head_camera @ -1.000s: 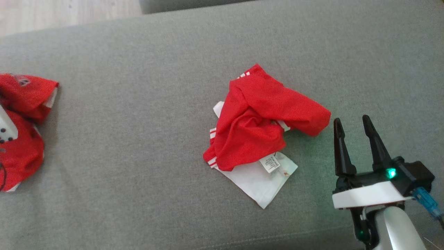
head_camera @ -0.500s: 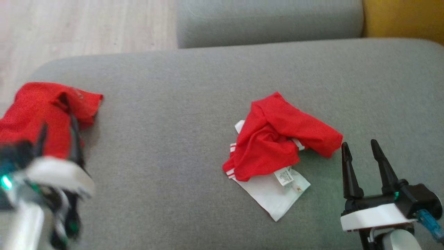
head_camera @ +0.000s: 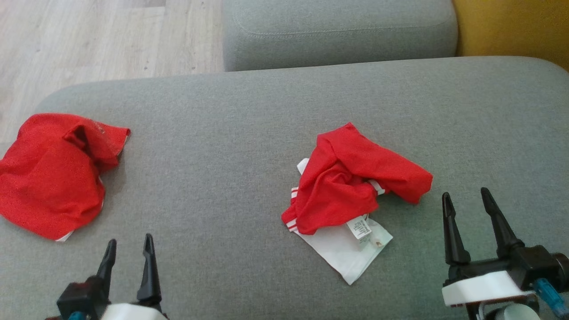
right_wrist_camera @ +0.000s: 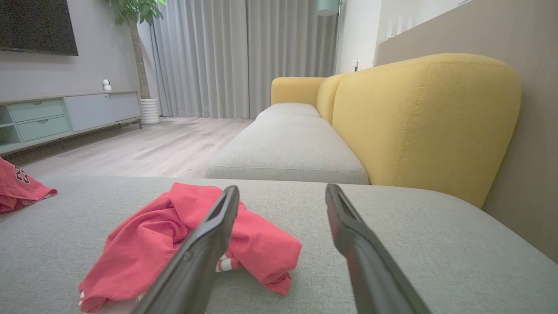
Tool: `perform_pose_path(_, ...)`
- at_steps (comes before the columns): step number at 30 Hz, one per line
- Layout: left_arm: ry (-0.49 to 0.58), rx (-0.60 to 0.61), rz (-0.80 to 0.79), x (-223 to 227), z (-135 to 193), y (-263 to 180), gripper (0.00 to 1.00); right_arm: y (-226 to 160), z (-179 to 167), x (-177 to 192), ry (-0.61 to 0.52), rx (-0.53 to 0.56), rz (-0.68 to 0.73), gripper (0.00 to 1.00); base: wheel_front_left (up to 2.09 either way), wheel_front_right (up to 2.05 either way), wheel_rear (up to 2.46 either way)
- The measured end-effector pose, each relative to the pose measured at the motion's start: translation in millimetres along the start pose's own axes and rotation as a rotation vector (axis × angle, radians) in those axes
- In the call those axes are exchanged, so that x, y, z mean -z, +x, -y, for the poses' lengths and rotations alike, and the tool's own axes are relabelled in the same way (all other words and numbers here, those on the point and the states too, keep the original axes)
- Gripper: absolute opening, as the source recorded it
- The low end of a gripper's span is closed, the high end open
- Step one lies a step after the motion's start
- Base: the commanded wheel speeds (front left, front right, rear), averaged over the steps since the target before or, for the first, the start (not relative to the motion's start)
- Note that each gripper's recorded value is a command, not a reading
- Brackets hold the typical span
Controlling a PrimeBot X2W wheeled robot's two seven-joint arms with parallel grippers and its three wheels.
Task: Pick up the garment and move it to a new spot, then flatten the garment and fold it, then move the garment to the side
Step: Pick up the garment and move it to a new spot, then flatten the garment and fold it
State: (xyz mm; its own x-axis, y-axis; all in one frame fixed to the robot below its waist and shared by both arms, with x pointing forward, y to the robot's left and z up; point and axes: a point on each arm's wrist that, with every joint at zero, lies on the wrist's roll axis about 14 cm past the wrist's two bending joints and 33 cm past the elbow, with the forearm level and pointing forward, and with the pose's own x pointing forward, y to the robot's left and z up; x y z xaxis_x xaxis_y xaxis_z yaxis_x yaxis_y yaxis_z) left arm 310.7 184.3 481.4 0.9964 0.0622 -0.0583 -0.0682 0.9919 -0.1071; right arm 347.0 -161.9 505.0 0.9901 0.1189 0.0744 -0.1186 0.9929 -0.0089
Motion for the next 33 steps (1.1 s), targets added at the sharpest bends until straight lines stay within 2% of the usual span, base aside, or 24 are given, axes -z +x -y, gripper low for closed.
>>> perform_pose_path(10,0.028,-0.005,0.068,-13.3,-1.4,-0.5,1.00,-8.3,5.5,1.5,-0.010,0.019,-0.007,1.00,0.00,0.00,0.00)
perform_pose_path(33,0.011,-0.031,0.060,-4.6,-15.0,-10.5,1.00,-9.1,-4.8,10.8,-0.001,-0.012,-0.035,1.00,0.00,0.00,0.00)
